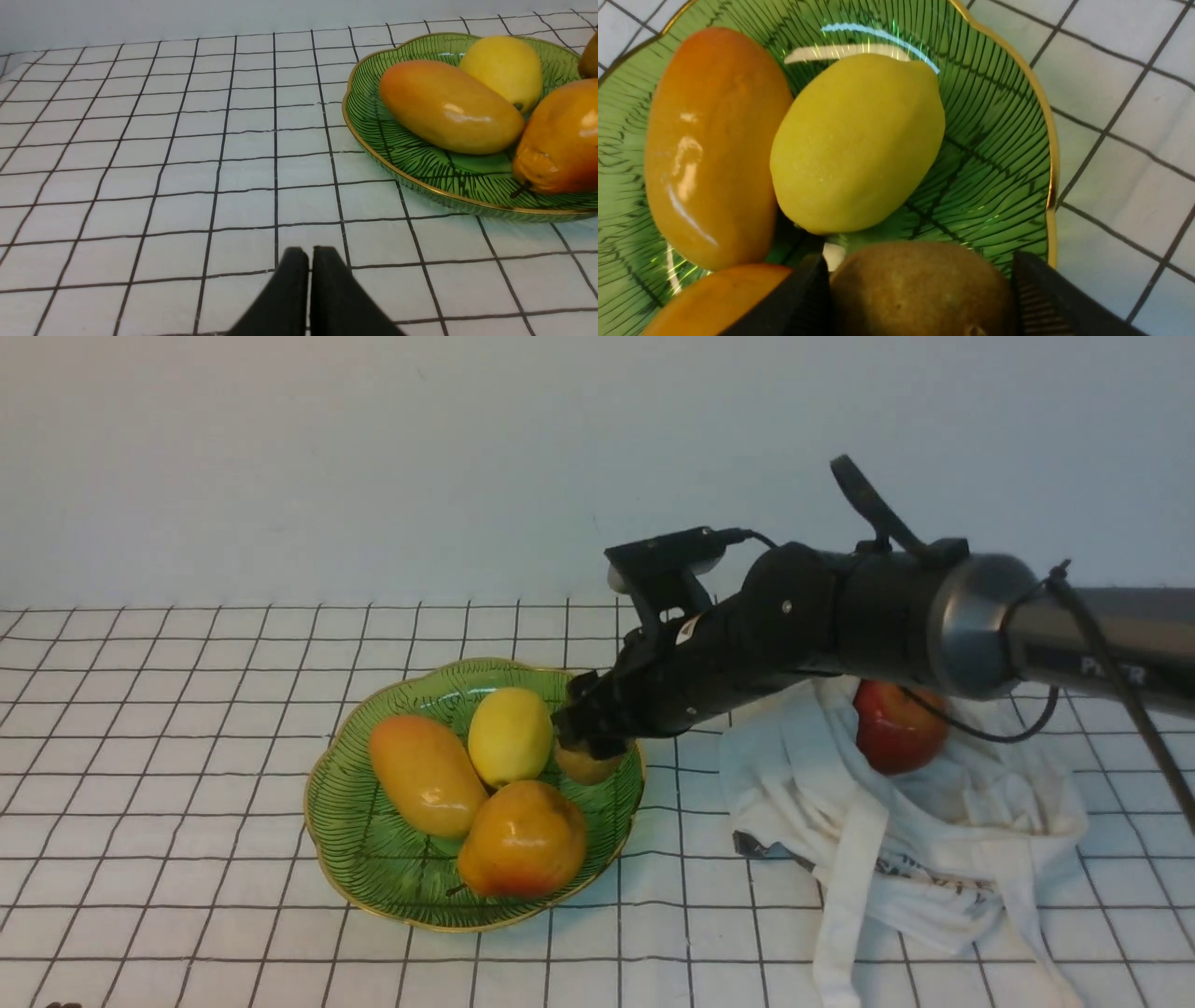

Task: Take the fruit out of the bag on the white checkered tablecloth and place them on the plate.

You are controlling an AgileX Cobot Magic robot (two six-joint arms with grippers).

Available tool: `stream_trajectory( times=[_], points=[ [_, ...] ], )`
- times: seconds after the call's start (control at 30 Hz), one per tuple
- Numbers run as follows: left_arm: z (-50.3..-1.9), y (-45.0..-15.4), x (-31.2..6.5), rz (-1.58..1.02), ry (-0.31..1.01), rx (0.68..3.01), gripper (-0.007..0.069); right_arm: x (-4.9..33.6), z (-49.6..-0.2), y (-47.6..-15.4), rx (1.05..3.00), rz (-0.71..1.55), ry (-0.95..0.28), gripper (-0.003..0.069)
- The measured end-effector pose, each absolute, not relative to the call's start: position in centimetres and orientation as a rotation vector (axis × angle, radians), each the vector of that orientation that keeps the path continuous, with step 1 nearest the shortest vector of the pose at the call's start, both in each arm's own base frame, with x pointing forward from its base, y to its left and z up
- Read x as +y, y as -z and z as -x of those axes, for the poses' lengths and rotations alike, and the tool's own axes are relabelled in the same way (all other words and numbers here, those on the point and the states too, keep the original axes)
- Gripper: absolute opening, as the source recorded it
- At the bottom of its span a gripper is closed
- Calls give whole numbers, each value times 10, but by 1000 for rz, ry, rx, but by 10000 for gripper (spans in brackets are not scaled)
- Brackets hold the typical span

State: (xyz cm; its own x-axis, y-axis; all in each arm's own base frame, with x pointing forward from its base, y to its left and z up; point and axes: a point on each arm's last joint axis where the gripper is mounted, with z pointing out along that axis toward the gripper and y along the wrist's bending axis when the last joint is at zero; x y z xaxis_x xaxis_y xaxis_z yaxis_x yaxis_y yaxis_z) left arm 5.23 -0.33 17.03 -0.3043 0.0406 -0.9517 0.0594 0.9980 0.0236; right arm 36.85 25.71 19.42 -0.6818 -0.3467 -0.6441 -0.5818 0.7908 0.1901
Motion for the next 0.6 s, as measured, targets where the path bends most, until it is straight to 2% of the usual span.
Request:
stream_trajectory(
  times=[0.13, 0.17, 0.23, 0.37, 0.43, 0.47, 0.5, 0.57, 0.6],
  points=[
    [-52, -170, -3, -72, 19, 1881, -8, 257, -368, -193, 2384, 689, -515, 507],
    [-52, -170, -3, -72, 19, 1881, -8, 257, -368, -193, 2386, 688, -516, 568],
    [-52, -170, -3, -72, 19, 1881, -8, 258, -367, -195, 2394, 709, -514, 638],
    [-52, -170, -3, -72, 19, 1881, -8, 257, -368, -204, 2402, 763, -479, 684],
    [-52, -170, -3, -72, 19, 1881, -8, 252, -365, -219, 2436, 759, -449, 663],
    [-52, -170, -3, -72, 19, 1881, -8, 249, -363, -225, 2453, 746, -438, 630],
    [-52, -170, -3, -72, 19, 1881, -8, 242, -360, -243, 2442, 742, -387, 557],
    [-52, -170, -3, -72, 19, 1881, -8, 234, -357, -258, 2436, 728, -338, 503],
    [-52, -170, -3, -72, 19, 1881, -8, 221, -351, -283, 2425, 693, -267, 394]
  ],
)
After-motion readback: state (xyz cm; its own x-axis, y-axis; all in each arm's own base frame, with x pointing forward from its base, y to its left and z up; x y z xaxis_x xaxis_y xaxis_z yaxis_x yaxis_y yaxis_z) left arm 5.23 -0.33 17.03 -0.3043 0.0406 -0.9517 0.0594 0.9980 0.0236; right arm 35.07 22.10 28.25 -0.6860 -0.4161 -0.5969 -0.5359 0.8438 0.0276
